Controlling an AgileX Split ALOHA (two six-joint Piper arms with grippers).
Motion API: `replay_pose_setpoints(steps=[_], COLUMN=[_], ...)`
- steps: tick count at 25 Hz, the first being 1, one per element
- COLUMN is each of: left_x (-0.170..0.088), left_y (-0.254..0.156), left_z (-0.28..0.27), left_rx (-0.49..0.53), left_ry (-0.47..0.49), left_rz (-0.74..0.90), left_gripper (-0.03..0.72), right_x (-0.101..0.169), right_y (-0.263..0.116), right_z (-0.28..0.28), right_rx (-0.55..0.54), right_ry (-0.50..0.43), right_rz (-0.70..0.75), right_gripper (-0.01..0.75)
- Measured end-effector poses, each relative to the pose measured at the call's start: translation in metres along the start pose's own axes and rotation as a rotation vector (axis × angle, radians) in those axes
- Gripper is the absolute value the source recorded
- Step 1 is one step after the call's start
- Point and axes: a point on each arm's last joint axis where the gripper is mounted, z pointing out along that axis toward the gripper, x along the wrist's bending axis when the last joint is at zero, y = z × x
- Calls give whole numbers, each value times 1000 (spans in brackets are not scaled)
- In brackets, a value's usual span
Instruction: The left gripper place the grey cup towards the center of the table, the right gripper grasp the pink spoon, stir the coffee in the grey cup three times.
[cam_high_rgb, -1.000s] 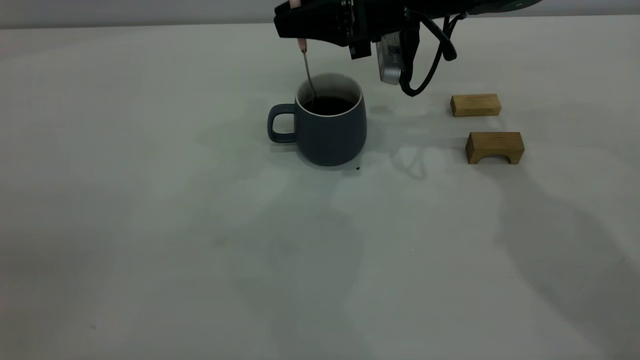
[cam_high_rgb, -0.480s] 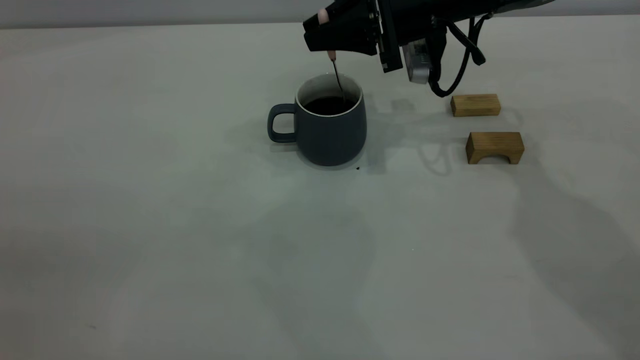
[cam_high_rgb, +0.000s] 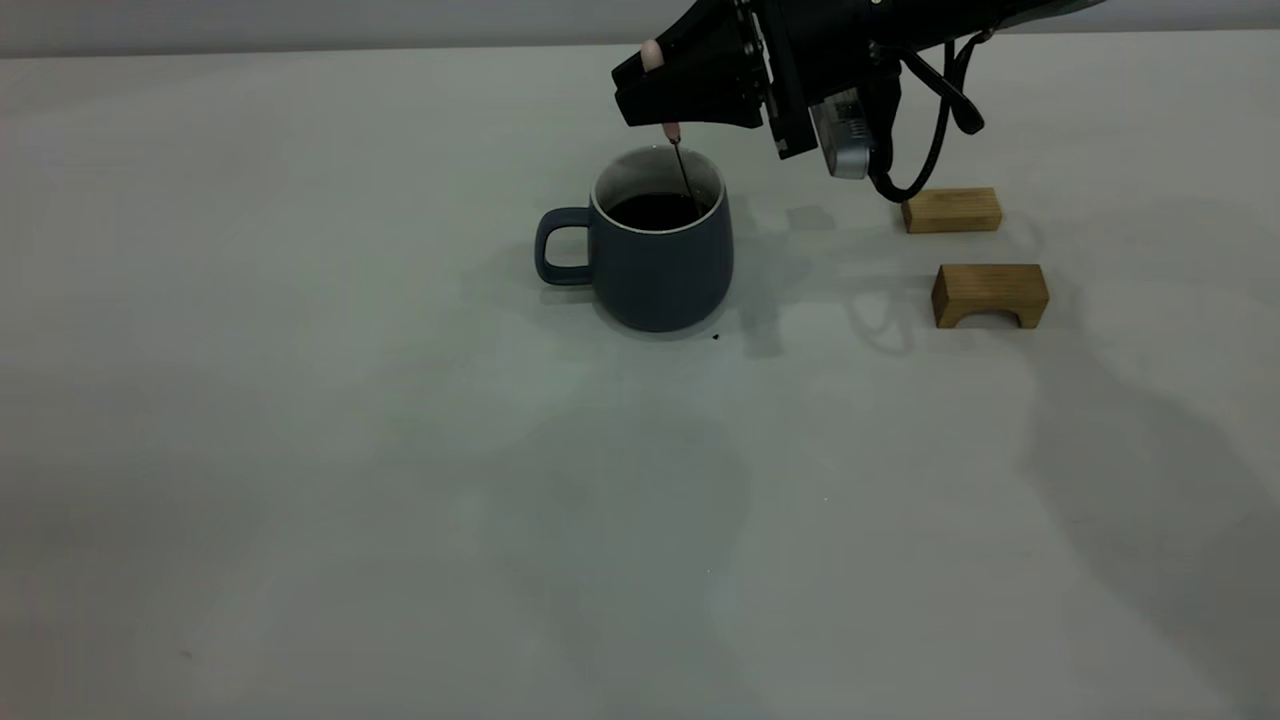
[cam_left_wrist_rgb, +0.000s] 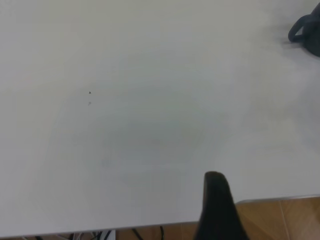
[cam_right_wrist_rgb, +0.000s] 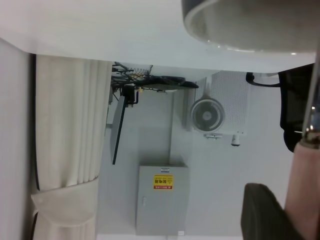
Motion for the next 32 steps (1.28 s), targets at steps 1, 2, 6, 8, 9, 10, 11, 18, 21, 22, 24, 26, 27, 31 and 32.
replay_pose_setpoints(steps=[1,2,6,8,9,10,11,18,21,22,24,26,27,31,32], left_x=[0,0,0,0,0,0,0,0,0,0,0,0,0,0,0], left_y=[0,0,0,0,0,0,0,0,0,0,0,0,0,0,0], left_z=[0,0,0,0,0,0,0,0,0,0,0,0,0,0,0], left_rx=[0,0,0,0,0,0,0,0,0,0,0,0,0,0,0], left_ry=[0,0,0,0,0,0,0,0,0,0,0,0,0,0,0], left_rz=[0,0,0,0,0,0,0,1,1,1,1,1,1,1,1], left_gripper=[568,568,568,568,568,568,568,568,568,568,568,568,568,568,568], right_x=[-1,-1,-3,-1,1,3,6,5,-1,-4,-12,-24,-32,-75,-90], right_y=[0,1,-2,-11,-19,-30,-43,-144,-188,-205,-239,-275,-293,-356,-373], right_z=[0,0,-2,-6,-9,-14,-20,-83,-112,-123,-143,-166,-182,-251,-266], right_rx=[-4,-9,-35,-52,-63,-78,-96,-314,-415,-453,-525,-609,-671,-1000,-1081], right_ry=[-5,-13,-49,-69,-83,-102,-121,-465,-567,-587,-607,-622,-619,-535,-497], right_rz=[-3,-7,-73,-167,-243,-341,-446,-1330,-1568,-1632,-1744,-1855,-1889,-1856,-1848], right_gripper=[188,234,444,532,570,594,611,547,487,467,428,394,375,309,295])
